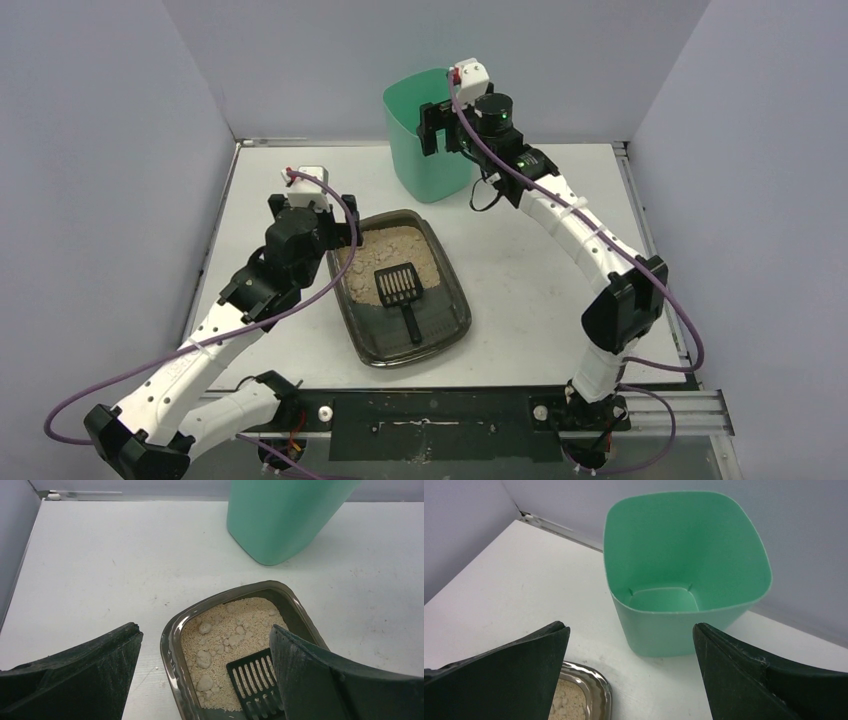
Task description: Clean the litter box
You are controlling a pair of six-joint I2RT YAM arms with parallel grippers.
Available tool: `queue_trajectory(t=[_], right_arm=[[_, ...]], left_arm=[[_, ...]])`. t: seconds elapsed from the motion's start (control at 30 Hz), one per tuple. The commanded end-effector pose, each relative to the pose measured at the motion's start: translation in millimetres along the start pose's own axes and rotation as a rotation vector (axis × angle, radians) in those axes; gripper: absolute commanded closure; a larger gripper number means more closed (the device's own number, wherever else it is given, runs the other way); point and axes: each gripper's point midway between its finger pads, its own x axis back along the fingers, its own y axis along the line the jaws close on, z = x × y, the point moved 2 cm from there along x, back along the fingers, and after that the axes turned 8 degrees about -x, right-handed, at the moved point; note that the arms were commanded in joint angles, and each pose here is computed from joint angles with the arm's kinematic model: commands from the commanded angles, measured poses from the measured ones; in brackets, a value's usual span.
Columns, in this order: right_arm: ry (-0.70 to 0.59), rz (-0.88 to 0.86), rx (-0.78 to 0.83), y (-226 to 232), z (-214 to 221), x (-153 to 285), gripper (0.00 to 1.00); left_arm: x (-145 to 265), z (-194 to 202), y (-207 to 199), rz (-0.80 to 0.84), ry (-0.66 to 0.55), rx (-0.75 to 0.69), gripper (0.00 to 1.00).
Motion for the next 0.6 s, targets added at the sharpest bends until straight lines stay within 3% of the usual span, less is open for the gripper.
queue_trajectory(t=[0.0,0.57], right_arm=[[-0.024,-0.129,0.008,24,-19,-23,0.0],[0.063,-0.191,-0.036,28,10,-100,0.0]], left_arm=[[5,-19,5,-0.019,-0.076,0.027,0.03],[5,-17,6,-0.026,-0.074,0.016,0.03]])
